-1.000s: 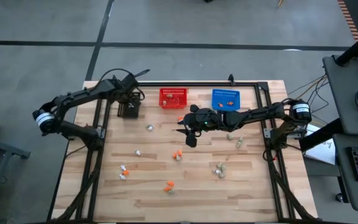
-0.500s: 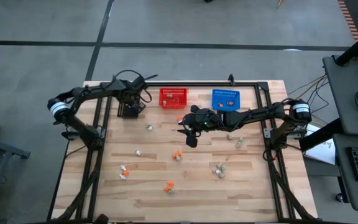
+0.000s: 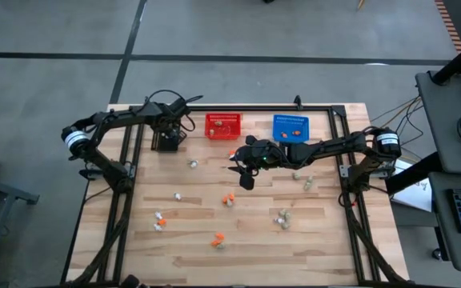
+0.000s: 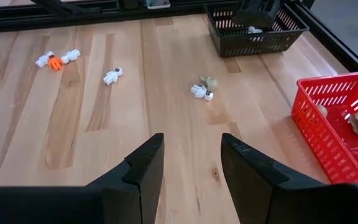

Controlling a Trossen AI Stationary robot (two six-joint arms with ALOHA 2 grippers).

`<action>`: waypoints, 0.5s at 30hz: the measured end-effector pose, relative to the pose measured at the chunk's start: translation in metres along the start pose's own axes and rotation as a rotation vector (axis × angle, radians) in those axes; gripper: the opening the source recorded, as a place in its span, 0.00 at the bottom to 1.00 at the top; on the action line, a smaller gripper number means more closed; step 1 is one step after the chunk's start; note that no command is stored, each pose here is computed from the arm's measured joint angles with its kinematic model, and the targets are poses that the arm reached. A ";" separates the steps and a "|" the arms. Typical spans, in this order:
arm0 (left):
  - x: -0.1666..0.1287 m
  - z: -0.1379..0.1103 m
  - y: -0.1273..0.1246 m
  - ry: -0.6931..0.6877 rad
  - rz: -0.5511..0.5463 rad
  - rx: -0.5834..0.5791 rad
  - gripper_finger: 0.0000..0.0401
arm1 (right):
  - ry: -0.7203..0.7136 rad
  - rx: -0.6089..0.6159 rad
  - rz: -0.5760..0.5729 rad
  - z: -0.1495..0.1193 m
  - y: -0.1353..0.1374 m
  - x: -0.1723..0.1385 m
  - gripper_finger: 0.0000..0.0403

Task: Sort Halloween decoration
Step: Put the white skeleton toy into the black bin, then put the white skull toy into the red bin

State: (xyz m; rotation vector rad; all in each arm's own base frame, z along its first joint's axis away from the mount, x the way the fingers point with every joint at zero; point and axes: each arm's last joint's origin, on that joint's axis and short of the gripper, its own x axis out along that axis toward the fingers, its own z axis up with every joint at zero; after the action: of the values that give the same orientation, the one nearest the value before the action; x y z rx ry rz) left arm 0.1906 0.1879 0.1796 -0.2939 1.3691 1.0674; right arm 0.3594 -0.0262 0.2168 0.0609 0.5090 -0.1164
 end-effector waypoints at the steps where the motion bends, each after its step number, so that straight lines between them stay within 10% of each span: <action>1: -0.001 0.000 0.000 -0.002 -0.001 -0.002 0.27 | 0.000 0.002 0.000 0.000 0.000 0.000 0.37; 15: -0.087 -0.021 -0.016 -0.342 -0.138 -0.014 0.25 | 0.018 0.134 -0.001 -0.002 0.000 0.000 0.37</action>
State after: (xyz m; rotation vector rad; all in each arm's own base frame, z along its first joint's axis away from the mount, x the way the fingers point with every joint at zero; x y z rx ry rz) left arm 0.2029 0.1260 0.2450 -0.2020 1.0216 0.9621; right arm 0.3585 -0.0261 0.2153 0.1925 0.5183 -0.1511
